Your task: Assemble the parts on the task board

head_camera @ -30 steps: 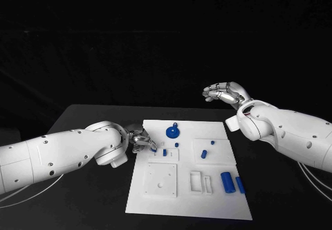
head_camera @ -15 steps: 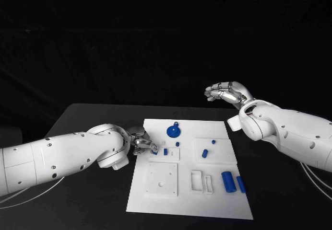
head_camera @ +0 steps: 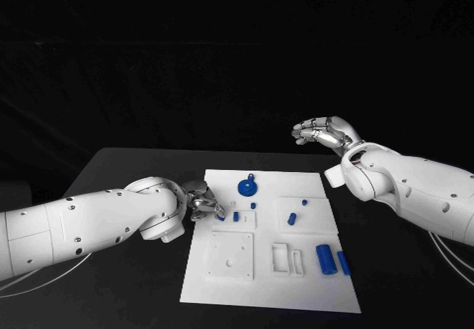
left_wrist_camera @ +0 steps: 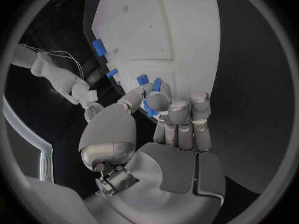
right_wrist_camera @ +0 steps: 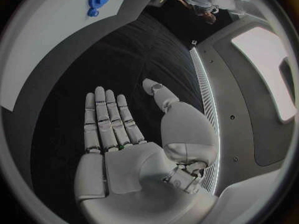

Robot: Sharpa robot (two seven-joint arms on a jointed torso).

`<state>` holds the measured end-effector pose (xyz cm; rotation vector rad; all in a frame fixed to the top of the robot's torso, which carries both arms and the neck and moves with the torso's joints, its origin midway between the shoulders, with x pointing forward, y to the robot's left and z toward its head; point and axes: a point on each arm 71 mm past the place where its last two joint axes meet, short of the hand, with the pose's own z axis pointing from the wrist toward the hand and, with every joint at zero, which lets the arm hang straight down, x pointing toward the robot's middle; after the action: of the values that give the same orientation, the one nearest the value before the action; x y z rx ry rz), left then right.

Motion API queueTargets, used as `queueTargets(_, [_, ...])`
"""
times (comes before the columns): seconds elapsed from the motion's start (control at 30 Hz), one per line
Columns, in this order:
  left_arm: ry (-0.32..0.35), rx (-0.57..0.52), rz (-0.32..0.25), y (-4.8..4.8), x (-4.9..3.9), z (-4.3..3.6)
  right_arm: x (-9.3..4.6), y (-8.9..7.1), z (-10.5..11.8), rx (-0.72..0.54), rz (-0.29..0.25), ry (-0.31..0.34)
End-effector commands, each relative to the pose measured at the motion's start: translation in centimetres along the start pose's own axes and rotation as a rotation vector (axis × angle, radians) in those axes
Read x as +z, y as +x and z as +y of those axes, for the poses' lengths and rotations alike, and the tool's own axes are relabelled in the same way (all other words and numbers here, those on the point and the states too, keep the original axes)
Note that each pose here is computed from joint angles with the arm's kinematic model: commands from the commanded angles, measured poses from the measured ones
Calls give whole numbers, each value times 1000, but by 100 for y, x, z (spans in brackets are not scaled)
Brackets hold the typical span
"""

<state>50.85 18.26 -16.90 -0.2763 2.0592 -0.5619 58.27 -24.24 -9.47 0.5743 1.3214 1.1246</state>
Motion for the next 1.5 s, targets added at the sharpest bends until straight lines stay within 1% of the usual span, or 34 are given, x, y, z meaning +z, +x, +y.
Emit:
queueTargets(0.03, [-18, 34, 62, 92, 8, 14, -2, 15, 1, 5, 14, -5])
queueTargets(0.2, [-24, 51, 97, 108, 9, 30, -7, 21, -13, 5, 15, -2])
queueTargets(0.57, [-21, 54, 125, 122, 10, 37, -10, 22, -19, 6, 16, -1])
queueTargets(1.1, [-20, 53, 130, 124, 30, 21, -12, 29, -25, 6, 18, 1])
queueTargets(1.3, [-21, 69, 143, 141, 47, -5, -12, 31, -26, 7, 19, 1])
queueTargets(1.5, [-31, 101, 156, 143, 64, -3, -12, 33, -29, 7, 20, 2])
